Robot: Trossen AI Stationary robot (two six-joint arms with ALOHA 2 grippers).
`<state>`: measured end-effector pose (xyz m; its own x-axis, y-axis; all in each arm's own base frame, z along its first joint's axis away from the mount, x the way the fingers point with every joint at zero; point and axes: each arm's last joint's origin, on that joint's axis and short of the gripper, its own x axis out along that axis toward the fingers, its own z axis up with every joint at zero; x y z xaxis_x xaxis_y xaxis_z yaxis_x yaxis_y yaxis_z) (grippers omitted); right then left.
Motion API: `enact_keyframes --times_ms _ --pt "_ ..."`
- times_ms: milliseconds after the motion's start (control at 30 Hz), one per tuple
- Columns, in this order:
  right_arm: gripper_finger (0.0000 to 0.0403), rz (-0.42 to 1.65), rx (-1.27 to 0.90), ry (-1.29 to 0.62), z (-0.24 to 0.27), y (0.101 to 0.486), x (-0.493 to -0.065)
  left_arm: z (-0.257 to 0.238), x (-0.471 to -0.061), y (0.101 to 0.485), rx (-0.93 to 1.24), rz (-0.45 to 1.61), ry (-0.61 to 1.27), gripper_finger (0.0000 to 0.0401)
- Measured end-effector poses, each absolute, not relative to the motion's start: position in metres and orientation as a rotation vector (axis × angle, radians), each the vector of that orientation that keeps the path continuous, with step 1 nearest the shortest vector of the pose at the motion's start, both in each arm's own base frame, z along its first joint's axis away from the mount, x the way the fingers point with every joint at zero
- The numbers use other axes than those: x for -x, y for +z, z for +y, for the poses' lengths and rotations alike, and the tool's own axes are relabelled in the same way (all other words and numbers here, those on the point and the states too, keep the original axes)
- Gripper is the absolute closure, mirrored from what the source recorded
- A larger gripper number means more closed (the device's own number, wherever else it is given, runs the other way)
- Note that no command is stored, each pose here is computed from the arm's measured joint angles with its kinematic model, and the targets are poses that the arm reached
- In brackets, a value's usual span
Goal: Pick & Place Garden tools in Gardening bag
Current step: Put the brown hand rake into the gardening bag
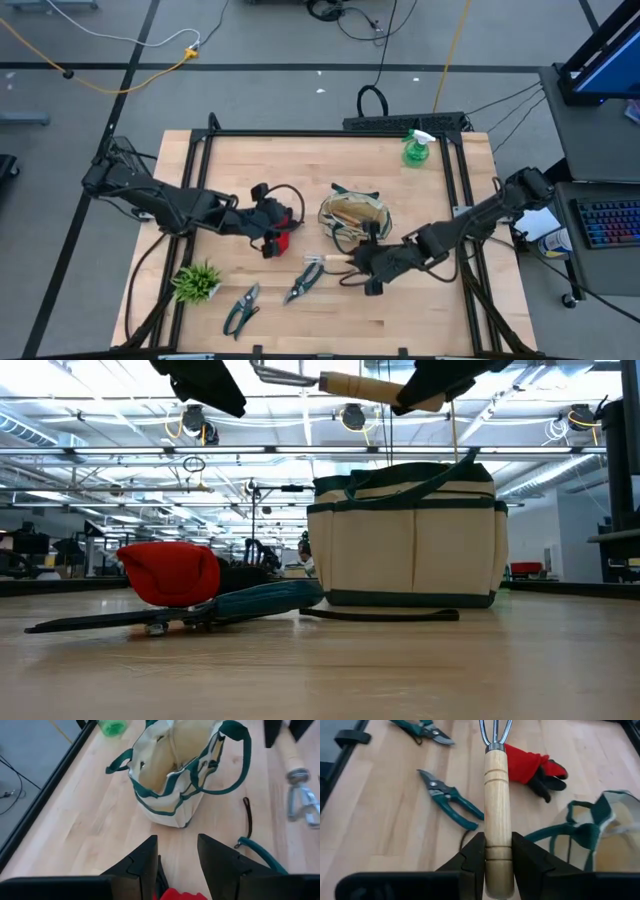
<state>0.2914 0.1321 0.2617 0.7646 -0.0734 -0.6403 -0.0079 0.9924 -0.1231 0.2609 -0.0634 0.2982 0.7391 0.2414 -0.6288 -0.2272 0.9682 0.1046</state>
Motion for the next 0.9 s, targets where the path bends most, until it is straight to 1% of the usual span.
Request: enact_keyframes --times_ms 200,500,733,900 --pt "0.0336 0.751 0.119 -0.110 0.109 0.259 -0.297 -0.070 -0.259 0.298 -0.001 0.689 0.243 0.0256" --pt "0.0333 0.744 0.083 -0.199 0.077 0.275 -0.292 -0.075 -0.257 0.297 -0.011 0.701 0.230 0.0256" --pt "0.0335 0.879 0.115 -0.245 0.060 0.275 -0.274 -0.075 -0.254 0.295 -0.019 0.730 0.248 0.0256" --pt "0.0333 0.918 0.115 -0.273 0.052 0.273 -0.273 -0.075 -0.254 0.295 -0.016 0.727 0.249 0.0256"
